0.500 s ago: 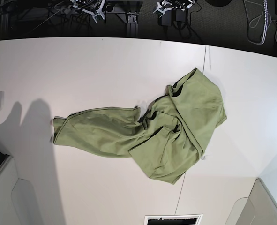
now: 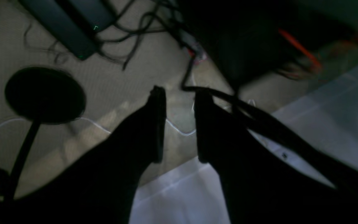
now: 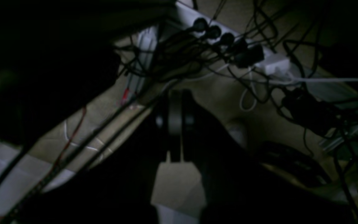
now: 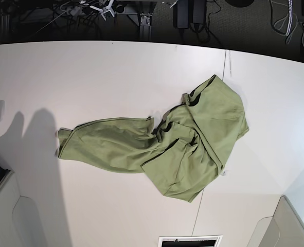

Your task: Layout the t-shirt on the table in an organized manner, then fold the t-shirt properly

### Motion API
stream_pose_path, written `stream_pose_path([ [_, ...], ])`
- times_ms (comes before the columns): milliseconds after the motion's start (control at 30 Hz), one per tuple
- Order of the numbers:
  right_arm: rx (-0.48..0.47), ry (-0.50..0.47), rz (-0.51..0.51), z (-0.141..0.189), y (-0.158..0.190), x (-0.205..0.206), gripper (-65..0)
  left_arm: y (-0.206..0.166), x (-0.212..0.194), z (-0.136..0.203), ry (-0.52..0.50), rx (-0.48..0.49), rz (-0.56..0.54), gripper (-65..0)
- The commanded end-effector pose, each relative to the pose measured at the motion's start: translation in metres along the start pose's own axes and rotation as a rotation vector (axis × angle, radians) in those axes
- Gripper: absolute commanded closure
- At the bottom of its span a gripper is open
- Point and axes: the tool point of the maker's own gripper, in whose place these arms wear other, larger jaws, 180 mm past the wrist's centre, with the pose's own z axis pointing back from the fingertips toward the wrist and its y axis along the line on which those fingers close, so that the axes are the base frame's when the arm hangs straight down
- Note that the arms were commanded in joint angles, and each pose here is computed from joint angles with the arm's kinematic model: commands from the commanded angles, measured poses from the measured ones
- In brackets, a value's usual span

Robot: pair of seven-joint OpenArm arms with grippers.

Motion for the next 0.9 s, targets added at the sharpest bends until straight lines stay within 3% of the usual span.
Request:
stream_pose_path([
  [0,0.003,-0.010,-0.001,0.002,0.002,-0.006,0.0,-0.010,0.003,0.000,-0.024,-0.017,-0.012,-19.1],
  [233,0.021,-0.128,-0.023,0.032,0.018,-0.021,0.0,-0.016,0.019,0.026,-0.189,-0.002,-0.025,-19.1],
  [433,0.098,-0.306,-0.018,0.091,0.025,-0.006,0.0,-0.007,0.035,0.078,-0.319,0.044,-0.077,-19.1],
  [633,0.102,-0.509,0.103,0.172,0.024,0.035,0.0,0.008,0.052,0.151,-0.494,0.125,-0.092,-19.1],
  [800,0.057,-0.705,0.214,0.239,0.013,0.093,0.0,0.044,0.083,0.236,-0.673,0.270,-0.078,-19.2],
  [867,0.033,-0.797,0.207,0.265,0.004,0.122,0.0,0.065,0.096,0.275,-0.736,0.332,-0.033,-21.1],
])
